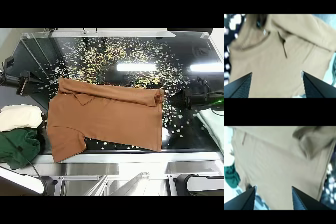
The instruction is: Fold the shirts.
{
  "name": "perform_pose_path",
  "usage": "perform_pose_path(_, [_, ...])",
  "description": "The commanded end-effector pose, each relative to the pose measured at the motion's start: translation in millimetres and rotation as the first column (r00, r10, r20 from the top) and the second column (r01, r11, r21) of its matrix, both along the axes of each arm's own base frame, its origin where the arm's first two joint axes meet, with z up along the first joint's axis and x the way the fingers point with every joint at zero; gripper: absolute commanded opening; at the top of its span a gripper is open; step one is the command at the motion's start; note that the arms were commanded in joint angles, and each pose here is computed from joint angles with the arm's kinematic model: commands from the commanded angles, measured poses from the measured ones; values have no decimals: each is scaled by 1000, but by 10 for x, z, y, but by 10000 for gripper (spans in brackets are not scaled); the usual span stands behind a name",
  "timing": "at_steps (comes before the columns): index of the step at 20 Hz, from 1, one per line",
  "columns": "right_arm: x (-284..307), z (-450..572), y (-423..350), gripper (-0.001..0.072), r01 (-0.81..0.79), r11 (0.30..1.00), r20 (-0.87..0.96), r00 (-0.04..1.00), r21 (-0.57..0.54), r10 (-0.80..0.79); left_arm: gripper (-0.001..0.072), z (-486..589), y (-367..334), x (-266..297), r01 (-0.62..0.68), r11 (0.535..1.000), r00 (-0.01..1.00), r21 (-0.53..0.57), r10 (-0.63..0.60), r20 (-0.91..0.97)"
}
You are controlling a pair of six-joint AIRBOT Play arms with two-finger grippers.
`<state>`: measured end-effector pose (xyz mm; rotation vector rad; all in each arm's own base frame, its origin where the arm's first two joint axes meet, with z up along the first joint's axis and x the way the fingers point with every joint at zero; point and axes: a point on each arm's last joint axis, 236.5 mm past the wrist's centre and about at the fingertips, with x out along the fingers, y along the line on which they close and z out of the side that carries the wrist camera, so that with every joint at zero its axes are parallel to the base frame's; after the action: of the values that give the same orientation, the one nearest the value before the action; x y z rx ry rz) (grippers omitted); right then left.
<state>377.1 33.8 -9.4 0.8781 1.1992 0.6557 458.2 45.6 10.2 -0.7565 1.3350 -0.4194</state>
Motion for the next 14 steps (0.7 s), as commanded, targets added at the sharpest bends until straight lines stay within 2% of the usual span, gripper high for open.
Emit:
perform_pose_path(1, [-276, -25, -2, 481, -52, 998, -50, 998, -43, 49, 697, -59, -33, -444, 31, 998, 996, 52, -27, -79])
perform_pose_path(6, [-944, -187, 334, 480, -50, 999, -173, 984, 19, 53, 697, -449, -165, -1191, 70, 993, 972, 91, -48, -230])
perform_pose_path(11, [-1268, -589, 403, 481, 91, 989, -165, 980, -113, -109, 697, -1031, -355, -1716, 64, 995, 945, 78, -35, -326])
perform_pose_path(14, [-1219, -607, 377, 484, 118, 985, -154, 979, -123, -137, 696, -1250, -446, -1900, 75, 997, 913, 28, -57, -403])
